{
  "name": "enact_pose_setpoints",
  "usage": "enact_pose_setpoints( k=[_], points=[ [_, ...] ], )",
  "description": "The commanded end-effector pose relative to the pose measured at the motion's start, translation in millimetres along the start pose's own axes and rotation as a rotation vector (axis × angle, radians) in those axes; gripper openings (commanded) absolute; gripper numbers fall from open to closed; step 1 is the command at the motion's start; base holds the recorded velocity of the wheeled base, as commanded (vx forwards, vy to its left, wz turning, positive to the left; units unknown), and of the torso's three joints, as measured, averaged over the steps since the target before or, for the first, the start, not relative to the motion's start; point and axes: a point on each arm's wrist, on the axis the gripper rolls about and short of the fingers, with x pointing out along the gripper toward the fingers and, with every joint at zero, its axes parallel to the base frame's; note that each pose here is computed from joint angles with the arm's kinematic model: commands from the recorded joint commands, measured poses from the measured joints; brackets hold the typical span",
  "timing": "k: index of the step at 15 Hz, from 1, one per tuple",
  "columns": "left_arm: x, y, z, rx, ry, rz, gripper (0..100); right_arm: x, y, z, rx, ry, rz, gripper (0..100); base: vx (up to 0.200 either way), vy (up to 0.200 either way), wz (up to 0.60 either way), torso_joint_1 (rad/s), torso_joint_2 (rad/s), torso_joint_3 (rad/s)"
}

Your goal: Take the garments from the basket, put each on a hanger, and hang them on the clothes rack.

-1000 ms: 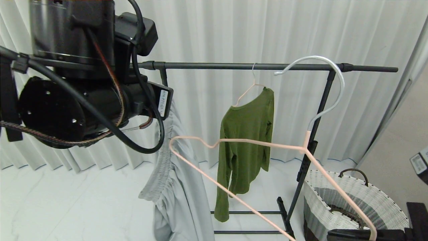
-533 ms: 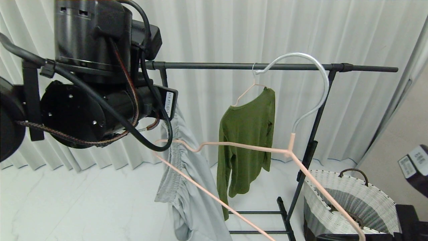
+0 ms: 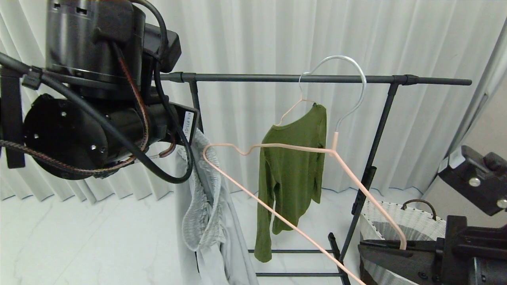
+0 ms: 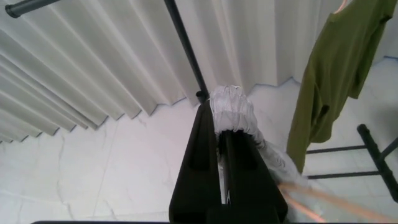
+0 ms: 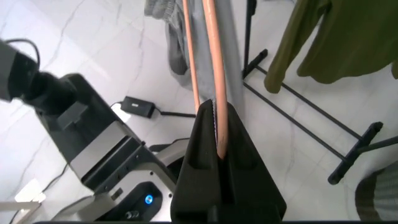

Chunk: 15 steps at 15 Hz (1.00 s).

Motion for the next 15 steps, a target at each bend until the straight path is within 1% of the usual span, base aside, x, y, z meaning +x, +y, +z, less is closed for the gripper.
enact_pose_setpoints(
  k=[1,4,6,8,11,15],
  points=[
    [-5,3.4,1,-0.004,-0.007,-0.003,0,6,0.9,6.0,0.006,-0.005,-0.011,0,0.0,0.0,0.0,0.0,0.0,0.0],
    [-11,2.0,4,-0.008,-0.025,-0.02,0,10,4.6,10.7,0.002,-0.012,0.009,0,0.0,0.0,0.0,0.0,0.0,0.0],
    [-13,3.9,9,-0.021,-0.04,-0.018,0,9,6.2,8.3,-0.021,-0.004,0.017,0,0.0,0.0,0.0,0.0,0.0,0.0],
    [-14,5.7,13,-0.025,-0.045,-0.016,0,12,7.1,9.1,-0.023,-0.002,0.017,0,0.0,0.0,0.0,0.0,0.0,0.0],
    [-17,3.3,13,-0.021,-0.048,-0.029,0,21,9.9,15.0,-0.02,-0.055,0.029,0,0.0,0.0,0.0,0.0,0.0,0.0],
    [-30,-0.5,15,-0.021,-0.076,-0.071,0,33,7.1,16.4,-0.048,-0.049,0.004,0,0.0,0.0,0.0,0.0,0.0,0.0]
  ],
)
